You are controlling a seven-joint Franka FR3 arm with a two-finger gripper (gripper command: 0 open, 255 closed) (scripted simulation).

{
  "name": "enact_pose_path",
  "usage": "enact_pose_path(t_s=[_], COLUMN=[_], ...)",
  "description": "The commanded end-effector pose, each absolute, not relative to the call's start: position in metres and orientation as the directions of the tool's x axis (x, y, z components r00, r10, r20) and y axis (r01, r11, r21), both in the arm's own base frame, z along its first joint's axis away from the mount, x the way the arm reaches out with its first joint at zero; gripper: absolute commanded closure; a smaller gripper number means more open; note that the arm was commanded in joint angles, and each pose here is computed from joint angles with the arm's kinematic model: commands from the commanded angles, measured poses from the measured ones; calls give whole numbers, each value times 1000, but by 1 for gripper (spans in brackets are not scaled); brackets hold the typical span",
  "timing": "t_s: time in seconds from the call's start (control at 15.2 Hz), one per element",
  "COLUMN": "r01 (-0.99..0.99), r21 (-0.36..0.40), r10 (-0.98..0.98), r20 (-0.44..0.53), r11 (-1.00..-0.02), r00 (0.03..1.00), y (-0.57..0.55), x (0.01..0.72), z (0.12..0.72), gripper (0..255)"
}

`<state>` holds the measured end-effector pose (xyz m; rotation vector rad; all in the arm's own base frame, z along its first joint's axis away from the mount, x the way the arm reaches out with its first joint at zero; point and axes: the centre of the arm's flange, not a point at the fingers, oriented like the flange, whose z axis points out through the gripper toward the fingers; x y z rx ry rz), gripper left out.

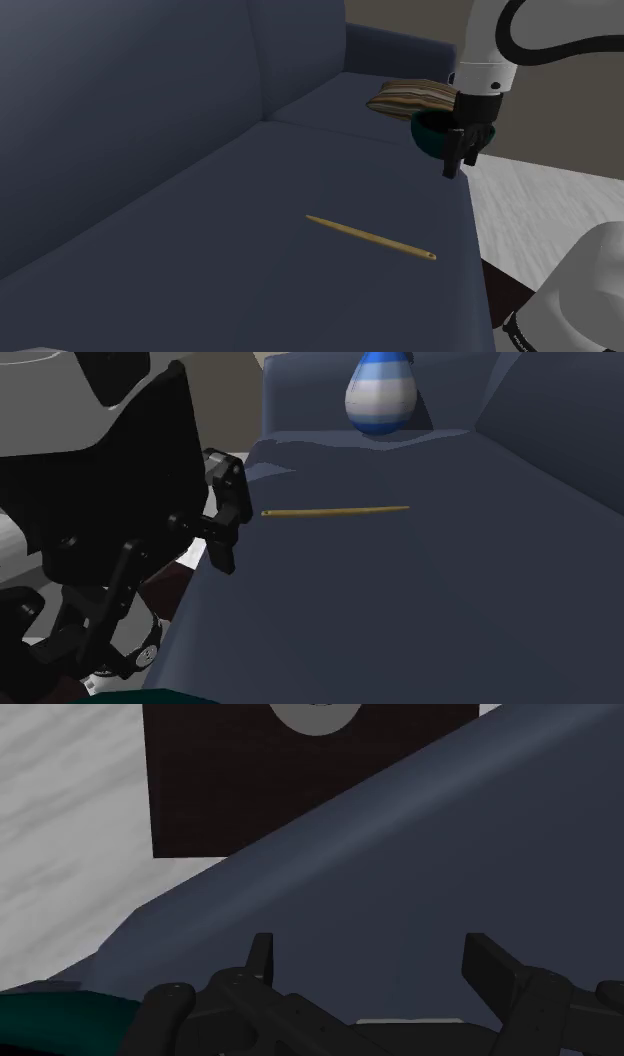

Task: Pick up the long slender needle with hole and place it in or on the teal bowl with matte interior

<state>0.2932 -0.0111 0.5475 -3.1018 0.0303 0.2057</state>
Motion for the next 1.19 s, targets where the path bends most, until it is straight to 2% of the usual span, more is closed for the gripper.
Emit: enact_pose_path(t_s=[0.0, 0.53, 1.12], r01=[-22, 201, 437], r21=[-32, -23, 6], r10=[-17, 202, 437], r20=[-132, -60, 16], r11=[-999, -979, -899], r00=[991, 978, 899], y=[-11, 97, 216], x=[293, 296, 270], z=[548, 545, 540], gripper=[0, 0, 0])
